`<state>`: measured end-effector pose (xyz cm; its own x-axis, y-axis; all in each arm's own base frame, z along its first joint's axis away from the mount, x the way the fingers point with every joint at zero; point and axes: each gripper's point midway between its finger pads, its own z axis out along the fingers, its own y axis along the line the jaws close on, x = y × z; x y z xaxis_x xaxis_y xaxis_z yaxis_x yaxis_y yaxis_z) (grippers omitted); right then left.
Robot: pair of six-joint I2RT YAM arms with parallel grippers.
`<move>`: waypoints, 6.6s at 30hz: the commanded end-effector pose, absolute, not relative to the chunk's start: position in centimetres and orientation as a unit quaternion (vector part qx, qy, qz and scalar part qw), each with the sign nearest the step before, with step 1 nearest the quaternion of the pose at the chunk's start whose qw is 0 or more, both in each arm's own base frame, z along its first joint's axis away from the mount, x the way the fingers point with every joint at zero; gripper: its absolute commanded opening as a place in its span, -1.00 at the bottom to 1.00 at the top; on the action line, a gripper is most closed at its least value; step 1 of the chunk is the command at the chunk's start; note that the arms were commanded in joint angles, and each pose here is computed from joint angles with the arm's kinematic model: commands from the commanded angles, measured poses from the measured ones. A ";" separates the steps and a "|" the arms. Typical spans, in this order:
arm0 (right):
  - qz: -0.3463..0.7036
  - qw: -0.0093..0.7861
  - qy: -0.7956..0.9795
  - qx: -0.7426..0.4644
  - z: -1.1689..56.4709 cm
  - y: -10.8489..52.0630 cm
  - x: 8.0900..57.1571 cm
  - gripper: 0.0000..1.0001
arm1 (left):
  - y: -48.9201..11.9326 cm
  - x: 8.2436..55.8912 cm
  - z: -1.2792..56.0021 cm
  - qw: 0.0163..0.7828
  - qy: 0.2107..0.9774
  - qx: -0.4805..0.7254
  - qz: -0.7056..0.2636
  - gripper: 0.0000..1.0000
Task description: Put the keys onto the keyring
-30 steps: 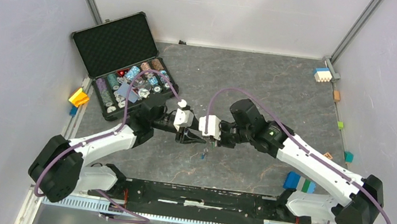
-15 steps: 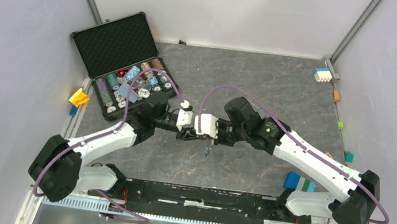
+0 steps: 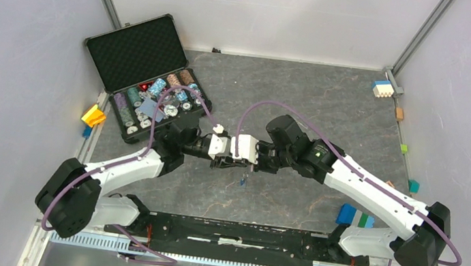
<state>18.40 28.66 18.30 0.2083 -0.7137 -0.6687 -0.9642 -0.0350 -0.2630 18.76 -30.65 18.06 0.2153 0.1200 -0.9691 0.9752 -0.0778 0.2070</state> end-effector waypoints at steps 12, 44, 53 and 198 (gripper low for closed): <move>0.205 0.351 0.568 -0.716 19.8 29.9 17.8 -1.00 | -30.4 17.6 19.1 0.534 0.355 0.666 -0.382 -0.24; 0.219 0.330 0.571 -0.719 19.0 29.8 17.7 -1.00 | -29.9 17.2 20.7 0.597 0.320 0.631 -0.379 -0.55; 0.223 0.334 0.572 -0.716 19.2 30.0 17.7 -1.00 | -30.1 17.5 21.1 0.595 0.331 0.618 -0.393 -0.55; 0.344 0.448 0.434 -0.702 22.7 29.0 13.5 -0.32 | -30.1 12.0 24.1 0.532 0.301 0.574 -0.545 -0.96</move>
